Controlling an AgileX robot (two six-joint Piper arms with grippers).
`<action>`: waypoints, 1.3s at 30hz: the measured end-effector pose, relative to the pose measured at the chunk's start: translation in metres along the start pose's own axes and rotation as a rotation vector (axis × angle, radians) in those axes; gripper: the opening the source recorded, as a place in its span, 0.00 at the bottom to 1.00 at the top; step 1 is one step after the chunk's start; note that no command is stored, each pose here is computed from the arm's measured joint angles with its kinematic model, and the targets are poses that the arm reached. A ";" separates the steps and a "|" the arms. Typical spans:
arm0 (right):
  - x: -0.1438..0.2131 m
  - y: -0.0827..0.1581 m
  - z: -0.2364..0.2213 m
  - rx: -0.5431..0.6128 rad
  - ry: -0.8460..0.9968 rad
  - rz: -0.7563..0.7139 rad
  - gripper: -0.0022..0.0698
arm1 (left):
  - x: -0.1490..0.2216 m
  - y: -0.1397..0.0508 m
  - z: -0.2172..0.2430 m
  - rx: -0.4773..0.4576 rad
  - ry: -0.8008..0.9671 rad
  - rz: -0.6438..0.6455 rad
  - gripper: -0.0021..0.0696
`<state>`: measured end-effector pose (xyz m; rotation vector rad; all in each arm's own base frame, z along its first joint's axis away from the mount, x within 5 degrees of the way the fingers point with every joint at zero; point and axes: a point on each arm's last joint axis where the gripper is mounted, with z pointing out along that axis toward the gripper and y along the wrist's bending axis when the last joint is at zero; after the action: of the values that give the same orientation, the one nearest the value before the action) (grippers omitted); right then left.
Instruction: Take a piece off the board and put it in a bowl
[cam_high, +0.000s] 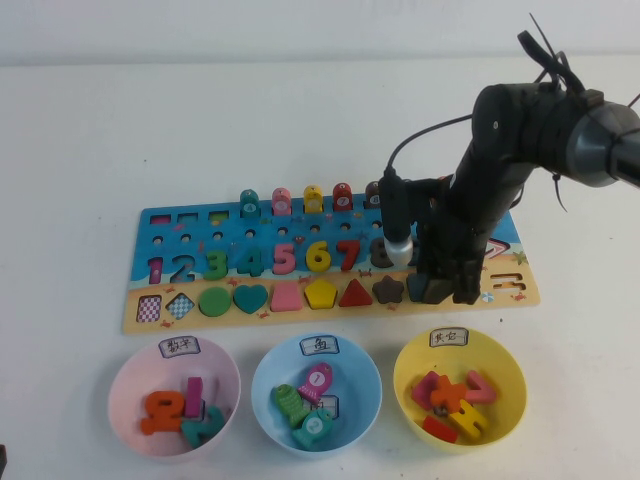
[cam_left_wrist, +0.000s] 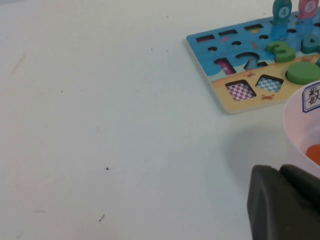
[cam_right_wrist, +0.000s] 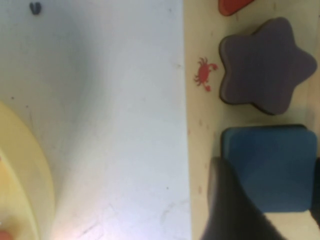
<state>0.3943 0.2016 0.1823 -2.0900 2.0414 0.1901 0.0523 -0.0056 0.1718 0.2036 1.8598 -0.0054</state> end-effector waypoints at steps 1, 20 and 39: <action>0.000 0.000 0.000 0.000 0.000 0.000 0.43 | 0.000 0.000 0.000 0.000 0.000 0.000 0.02; -0.011 0.015 -0.072 0.111 -0.063 0.298 0.43 | 0.000 0.000 0.000 0.000 0.000 0.000 0.02; 0.000 0.167 -0.110 0.268 -0.473 1.076 0.43 | 0.000 0.000 0.000 0.000 0.000 0.000 0.02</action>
<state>0.2219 0.1721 0.2789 -0.5472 2.4292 0.4719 0.0523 -0.0056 0.1718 0.2036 1.8598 -0.0054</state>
